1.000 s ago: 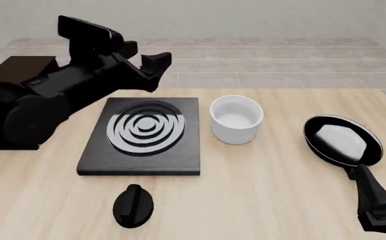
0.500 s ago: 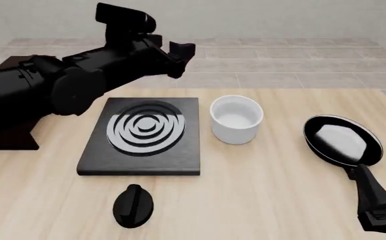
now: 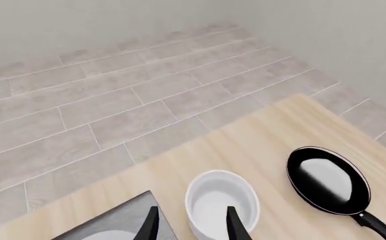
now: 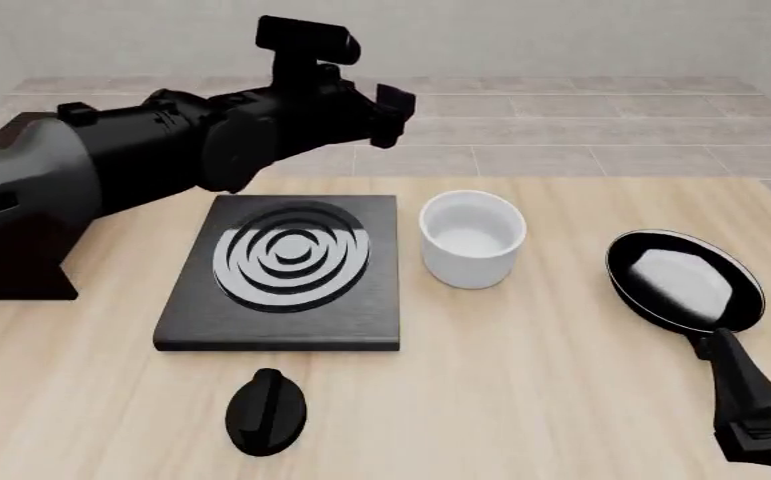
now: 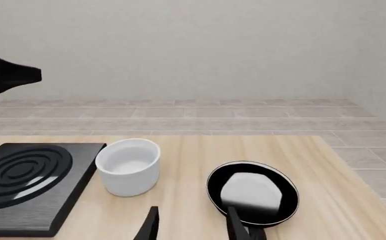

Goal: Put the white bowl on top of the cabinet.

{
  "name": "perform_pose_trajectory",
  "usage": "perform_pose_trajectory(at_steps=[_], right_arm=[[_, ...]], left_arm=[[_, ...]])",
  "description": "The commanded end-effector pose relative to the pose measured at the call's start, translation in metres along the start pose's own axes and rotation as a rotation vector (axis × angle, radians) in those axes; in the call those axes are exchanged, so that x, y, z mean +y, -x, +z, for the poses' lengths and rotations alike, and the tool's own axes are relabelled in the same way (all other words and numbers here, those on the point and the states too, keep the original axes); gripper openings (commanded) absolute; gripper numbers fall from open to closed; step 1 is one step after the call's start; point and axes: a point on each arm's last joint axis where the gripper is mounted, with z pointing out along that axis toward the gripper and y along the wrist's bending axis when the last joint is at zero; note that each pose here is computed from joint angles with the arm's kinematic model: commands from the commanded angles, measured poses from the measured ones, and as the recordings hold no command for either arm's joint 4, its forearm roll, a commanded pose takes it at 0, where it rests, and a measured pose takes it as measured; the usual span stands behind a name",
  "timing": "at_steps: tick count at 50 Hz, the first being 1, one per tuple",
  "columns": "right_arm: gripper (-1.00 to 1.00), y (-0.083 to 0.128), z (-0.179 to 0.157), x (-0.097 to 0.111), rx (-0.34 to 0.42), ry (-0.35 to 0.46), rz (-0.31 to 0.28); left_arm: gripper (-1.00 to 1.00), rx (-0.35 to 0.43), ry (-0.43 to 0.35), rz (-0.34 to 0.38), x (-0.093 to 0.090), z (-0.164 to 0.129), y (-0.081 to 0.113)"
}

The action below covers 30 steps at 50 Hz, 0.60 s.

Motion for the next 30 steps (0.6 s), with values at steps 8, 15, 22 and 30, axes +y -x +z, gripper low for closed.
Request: perform_pose_trajectory(at_steps=[8,15,22,30], right_arm=[[1.00,0.000,0.000,0.000,0.000,0.000,0.000],[1.00,0.000,0.001,0.000,0.000,0.000,0.000],[1.00,0.000,0.001,0.000,0.000,0.000,0.000],[1.00,0.000,0.001,0.000,0.000,0.000,0.000]], left_arm=[[1.00,0.087,0.002,-0.033,-0.001,0.049,-0.016],[1.00,0.101,0.013,-0.049,0.003,0.065,-0.023],[1.00,0.109,0.014,-0.045,0.004,0.078,-0.024],[1.00,0.120,0.015,-0.050,0.004,0.087,-0.029]])
